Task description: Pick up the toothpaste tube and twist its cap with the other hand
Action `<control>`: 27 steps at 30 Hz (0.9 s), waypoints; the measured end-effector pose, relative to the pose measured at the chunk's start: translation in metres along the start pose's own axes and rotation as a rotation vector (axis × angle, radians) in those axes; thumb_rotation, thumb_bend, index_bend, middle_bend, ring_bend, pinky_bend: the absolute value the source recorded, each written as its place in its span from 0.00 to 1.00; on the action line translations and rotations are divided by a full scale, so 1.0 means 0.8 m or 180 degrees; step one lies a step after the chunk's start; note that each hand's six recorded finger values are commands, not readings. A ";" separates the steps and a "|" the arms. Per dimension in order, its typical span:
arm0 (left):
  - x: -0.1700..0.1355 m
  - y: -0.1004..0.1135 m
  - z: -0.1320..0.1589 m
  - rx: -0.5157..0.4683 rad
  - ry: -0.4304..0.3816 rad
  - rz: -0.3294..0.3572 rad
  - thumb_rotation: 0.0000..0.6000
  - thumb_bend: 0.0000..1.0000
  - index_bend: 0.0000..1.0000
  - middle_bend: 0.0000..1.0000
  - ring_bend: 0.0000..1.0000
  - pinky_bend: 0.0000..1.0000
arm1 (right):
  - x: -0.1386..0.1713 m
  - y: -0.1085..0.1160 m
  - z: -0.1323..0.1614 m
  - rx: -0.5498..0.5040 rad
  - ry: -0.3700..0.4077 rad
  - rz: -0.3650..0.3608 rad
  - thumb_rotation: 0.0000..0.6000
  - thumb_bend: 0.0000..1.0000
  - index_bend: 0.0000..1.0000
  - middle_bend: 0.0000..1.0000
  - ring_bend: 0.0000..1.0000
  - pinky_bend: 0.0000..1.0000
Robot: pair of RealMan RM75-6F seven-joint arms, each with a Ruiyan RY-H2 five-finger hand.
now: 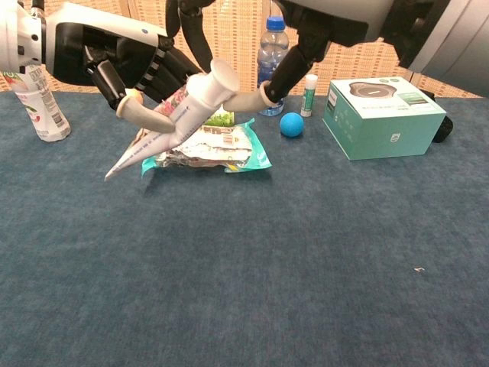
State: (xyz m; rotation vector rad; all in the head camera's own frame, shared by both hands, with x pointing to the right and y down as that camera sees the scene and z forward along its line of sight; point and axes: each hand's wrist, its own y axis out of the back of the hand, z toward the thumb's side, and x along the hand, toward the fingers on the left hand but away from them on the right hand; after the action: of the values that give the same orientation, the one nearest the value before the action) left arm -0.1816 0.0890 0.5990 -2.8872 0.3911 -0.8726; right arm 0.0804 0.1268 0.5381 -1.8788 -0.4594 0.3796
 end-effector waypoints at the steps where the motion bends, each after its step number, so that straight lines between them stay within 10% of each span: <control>1: 0.000 0.000 -0.001 -0.0017 0.0002 -0.0001 1.00 0.53 0.60 0.67 0.43 0.36 | -0.001 0.000 0.000 0.0006 -0.0004 -0.0012 1.00 0.17 0.67 0.35 0.09 0.16; 27: -0.007 0.007 -0.015 -0.0319 -0.0013 0.0033 1.00 0.53 0.61 0.67 0.43 0.36 | -0.006 0.006 -0.012 0.0089 -0.0168 -0.0330 1.00 0.17 0.69 0.36 0.10 0.17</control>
State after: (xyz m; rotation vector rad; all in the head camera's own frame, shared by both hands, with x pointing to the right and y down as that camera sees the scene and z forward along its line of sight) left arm -0.1944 0.0850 0.6051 -2.9744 0.4618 -0.8696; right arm 0.0817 0.1153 0.5373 -1.8132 -0.5816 0.3654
